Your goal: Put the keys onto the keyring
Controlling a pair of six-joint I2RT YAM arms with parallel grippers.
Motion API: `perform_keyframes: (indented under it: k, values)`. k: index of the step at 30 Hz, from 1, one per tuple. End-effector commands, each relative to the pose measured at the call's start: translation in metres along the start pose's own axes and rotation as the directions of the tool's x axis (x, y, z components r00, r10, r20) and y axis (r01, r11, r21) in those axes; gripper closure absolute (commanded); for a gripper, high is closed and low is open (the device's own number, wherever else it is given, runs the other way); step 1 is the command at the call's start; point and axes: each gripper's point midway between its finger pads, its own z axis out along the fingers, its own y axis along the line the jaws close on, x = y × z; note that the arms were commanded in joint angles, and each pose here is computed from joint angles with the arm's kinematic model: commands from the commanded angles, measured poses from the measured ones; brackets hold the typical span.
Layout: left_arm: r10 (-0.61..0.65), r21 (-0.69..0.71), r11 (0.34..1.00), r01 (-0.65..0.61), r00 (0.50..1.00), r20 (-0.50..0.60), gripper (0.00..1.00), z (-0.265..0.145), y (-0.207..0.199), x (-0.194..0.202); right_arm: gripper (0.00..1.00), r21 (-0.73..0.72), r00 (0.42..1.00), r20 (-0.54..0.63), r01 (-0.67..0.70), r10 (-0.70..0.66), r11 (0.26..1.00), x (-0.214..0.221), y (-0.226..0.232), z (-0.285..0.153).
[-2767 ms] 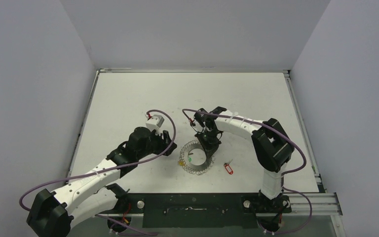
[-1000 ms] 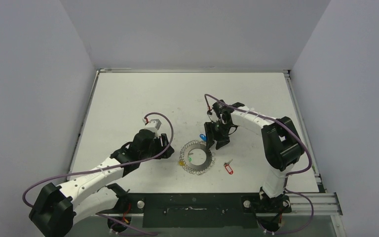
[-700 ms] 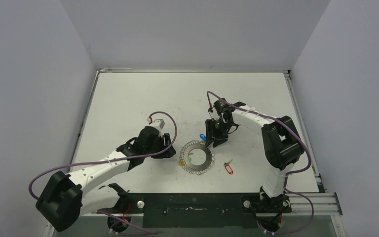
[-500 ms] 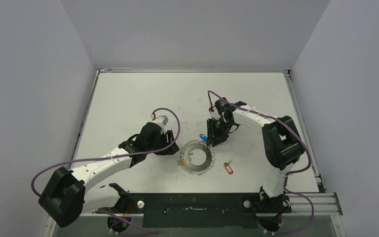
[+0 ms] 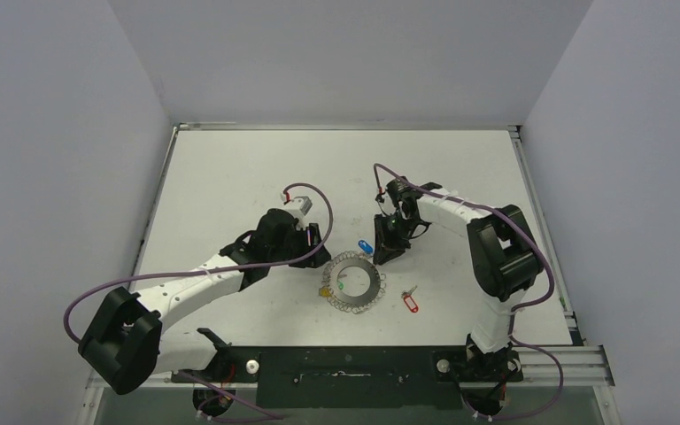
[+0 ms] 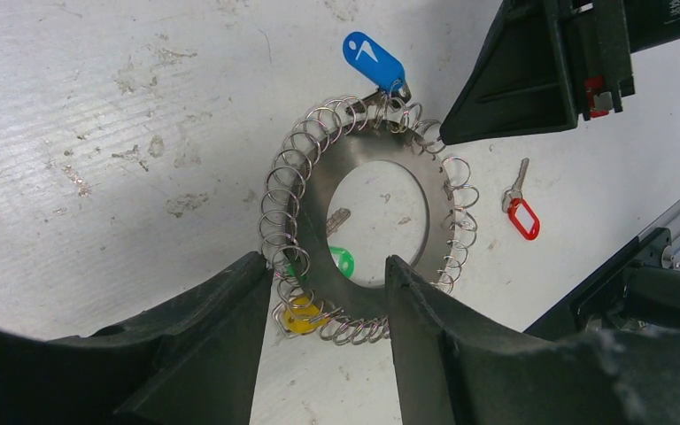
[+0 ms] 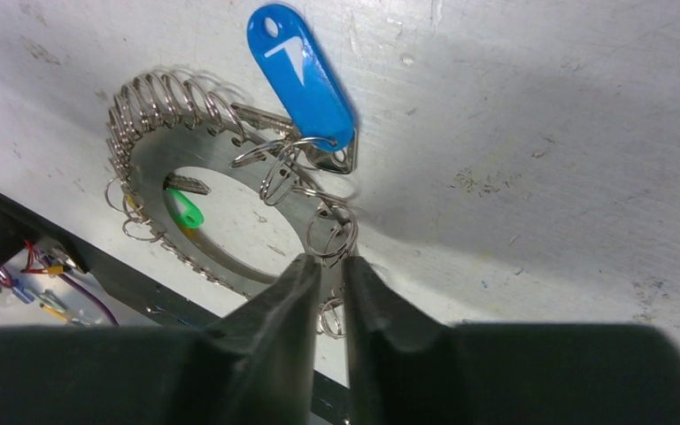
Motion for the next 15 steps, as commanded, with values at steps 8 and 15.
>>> perform_keyframes:
  k: [8,15]
  values:
    - [0.041,0.08,0.996,-0.049,0.994,0.1,0.53,0.003,-0.025,-0.034,0.89,-0.027,1.0,0.005,0.013,-0.012,1.0,0.003,0.004,-0.004]
    - [0.07,0.142,0.987,-0.082,0.994,0.09,0.55,0.013,-0.043,-0.04,0.66,-0.136,0.997,0.073,-0.025,0.035,0.99,-0.01,0.028,-0.019]
